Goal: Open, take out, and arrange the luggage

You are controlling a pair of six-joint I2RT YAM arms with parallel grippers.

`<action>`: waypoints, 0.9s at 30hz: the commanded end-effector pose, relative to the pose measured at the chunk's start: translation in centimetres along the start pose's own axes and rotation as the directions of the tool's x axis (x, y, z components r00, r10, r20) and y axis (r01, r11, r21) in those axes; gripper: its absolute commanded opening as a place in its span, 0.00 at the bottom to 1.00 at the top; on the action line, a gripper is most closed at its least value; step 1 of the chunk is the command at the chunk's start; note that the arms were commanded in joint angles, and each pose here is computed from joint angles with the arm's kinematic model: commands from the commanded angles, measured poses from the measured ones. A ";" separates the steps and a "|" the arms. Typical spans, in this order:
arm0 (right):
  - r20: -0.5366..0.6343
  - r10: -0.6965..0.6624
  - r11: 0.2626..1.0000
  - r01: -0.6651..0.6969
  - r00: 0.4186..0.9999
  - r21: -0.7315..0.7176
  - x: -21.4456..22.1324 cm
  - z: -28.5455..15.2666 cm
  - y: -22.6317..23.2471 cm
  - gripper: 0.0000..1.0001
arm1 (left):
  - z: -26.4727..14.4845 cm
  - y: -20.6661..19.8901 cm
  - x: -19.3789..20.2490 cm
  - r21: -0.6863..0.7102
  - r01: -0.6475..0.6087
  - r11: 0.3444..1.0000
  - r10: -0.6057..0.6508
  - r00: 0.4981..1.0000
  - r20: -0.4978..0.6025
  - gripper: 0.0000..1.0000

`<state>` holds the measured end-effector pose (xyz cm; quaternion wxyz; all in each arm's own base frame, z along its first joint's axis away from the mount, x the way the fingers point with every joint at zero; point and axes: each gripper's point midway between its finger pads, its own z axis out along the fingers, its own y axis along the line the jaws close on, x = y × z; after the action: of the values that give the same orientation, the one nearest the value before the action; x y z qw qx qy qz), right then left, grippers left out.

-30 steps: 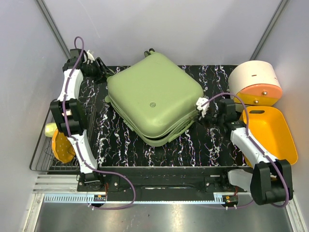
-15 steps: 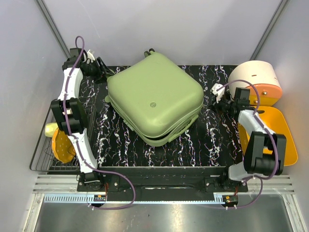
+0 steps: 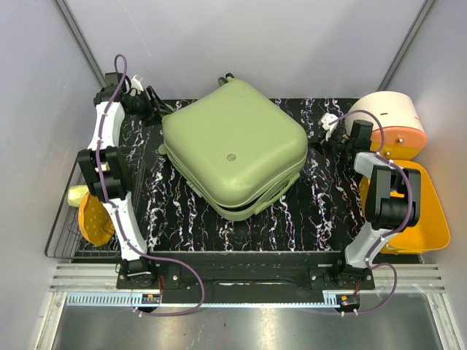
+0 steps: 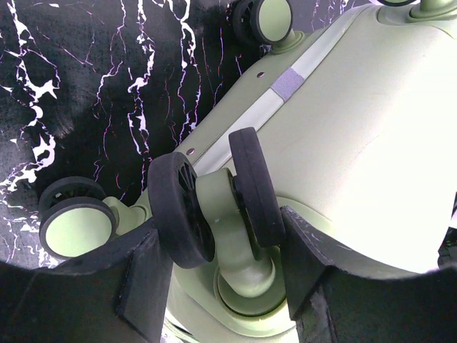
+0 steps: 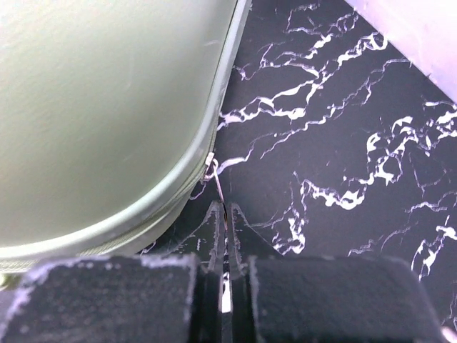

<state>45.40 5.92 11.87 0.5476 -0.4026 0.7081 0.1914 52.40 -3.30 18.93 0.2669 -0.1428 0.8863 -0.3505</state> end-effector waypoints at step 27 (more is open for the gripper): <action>0.300 -0.039 0.990 -0.004 0.953 0.143 -14.7 7.0 -6.8 0.61 | 1.2 -1.3 2.1 0.048 -0.178 0.983 0.178 0.984 -0.005 0.00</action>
<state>54.69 14.60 17.50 0.6431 -0.3570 0.6256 0.2599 53.04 -4.21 18.51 0.2778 -0.1203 0.8837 -0.3570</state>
